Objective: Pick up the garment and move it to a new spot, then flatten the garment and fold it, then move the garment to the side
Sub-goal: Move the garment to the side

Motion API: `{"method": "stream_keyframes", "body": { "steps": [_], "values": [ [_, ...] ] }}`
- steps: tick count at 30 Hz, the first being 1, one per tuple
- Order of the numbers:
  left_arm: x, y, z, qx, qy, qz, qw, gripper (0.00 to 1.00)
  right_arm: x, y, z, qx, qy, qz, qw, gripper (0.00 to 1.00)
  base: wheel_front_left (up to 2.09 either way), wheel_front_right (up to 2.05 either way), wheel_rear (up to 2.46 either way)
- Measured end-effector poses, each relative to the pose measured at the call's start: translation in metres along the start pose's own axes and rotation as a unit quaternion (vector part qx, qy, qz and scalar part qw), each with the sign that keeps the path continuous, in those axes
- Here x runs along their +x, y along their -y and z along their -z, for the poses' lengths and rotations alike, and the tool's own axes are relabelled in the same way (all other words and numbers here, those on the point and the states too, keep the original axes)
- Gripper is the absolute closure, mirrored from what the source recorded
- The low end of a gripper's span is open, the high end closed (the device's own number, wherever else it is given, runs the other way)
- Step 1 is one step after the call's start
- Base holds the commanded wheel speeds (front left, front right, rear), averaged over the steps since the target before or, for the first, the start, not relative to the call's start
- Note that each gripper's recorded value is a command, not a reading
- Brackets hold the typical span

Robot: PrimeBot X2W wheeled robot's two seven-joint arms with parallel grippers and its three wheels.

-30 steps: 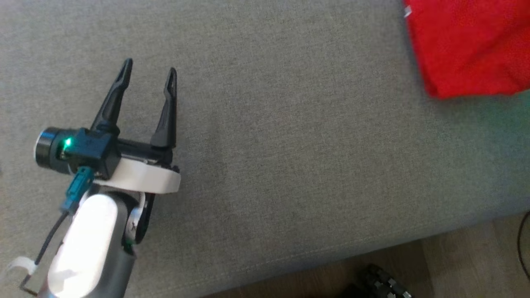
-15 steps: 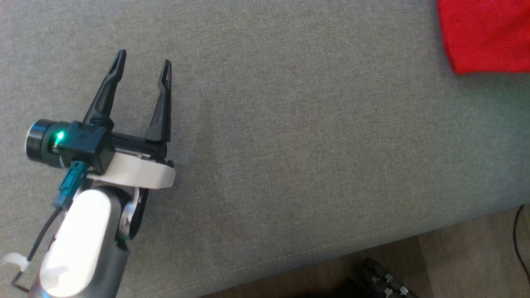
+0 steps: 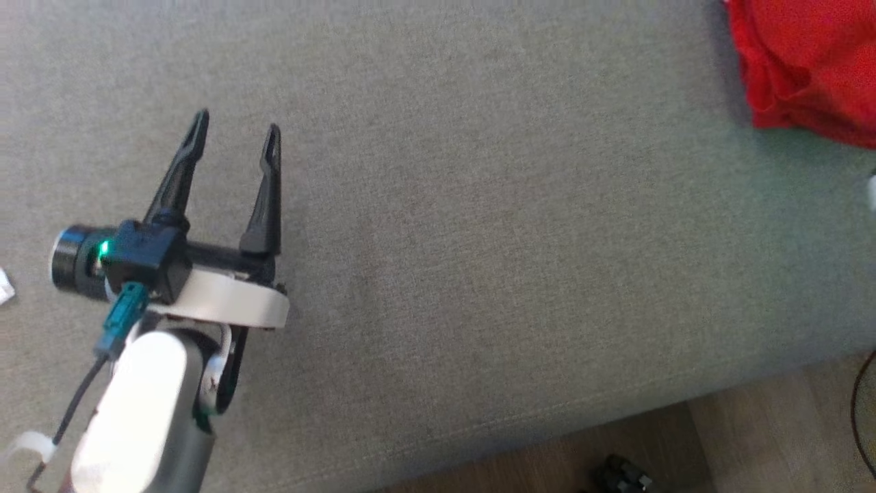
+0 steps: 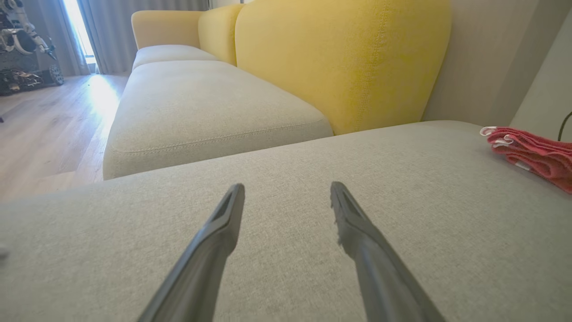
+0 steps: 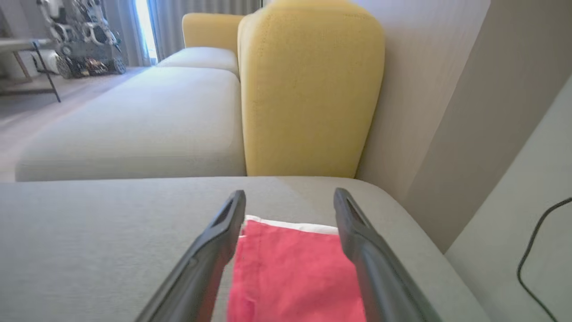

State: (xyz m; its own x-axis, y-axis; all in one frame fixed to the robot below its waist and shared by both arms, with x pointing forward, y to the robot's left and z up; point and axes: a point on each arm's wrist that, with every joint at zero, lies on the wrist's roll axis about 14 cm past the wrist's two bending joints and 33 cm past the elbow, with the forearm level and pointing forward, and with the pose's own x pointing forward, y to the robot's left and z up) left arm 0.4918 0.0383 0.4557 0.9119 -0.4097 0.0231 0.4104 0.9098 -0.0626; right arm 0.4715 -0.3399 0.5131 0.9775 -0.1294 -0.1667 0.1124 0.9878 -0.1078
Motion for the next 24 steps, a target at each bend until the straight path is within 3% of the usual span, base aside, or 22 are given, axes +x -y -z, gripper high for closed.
{"method": "stream_keyframes", "body": {
  "steps": [5, 11, 16, 24],
  "values": [
    [-0.019, -0.001, -0.006, -0.001, -0.006, -0.016, 1.0, 0.0, -0.033, -0.042, -0.009, 0.049, 0.046, -0.016, 0.998, 0.0, 0.0, 0.0, 0.0],
    [-0.042, -0.008, -0.02, 0.0, -0.002, -0.043, 0.999, 0.0, -0.063, -0.096, -0.006, 0.088, 0.054, -0.059, 0.993, 0.0, 0.0, 0.0, 0.0],
    [-0.063, -0.021, -0.028, 0.004, -0.001, -0.076, 0.997, 0.0, -0.072, -0.131, -0.007, 0.096, 0.061, -0.094, 0.989, 0.0, 0.0, 0.0, 0.0],
    [-0.104, -0.046, -0.04, 0.012, 0.004, -0.135, 0.991, 0.0, -0.085, -0.159, -0.007, 0.095, 0.058, -0.127, 0.986, 0.0, 0.0, 0.0, 0.0]
  ]
}}
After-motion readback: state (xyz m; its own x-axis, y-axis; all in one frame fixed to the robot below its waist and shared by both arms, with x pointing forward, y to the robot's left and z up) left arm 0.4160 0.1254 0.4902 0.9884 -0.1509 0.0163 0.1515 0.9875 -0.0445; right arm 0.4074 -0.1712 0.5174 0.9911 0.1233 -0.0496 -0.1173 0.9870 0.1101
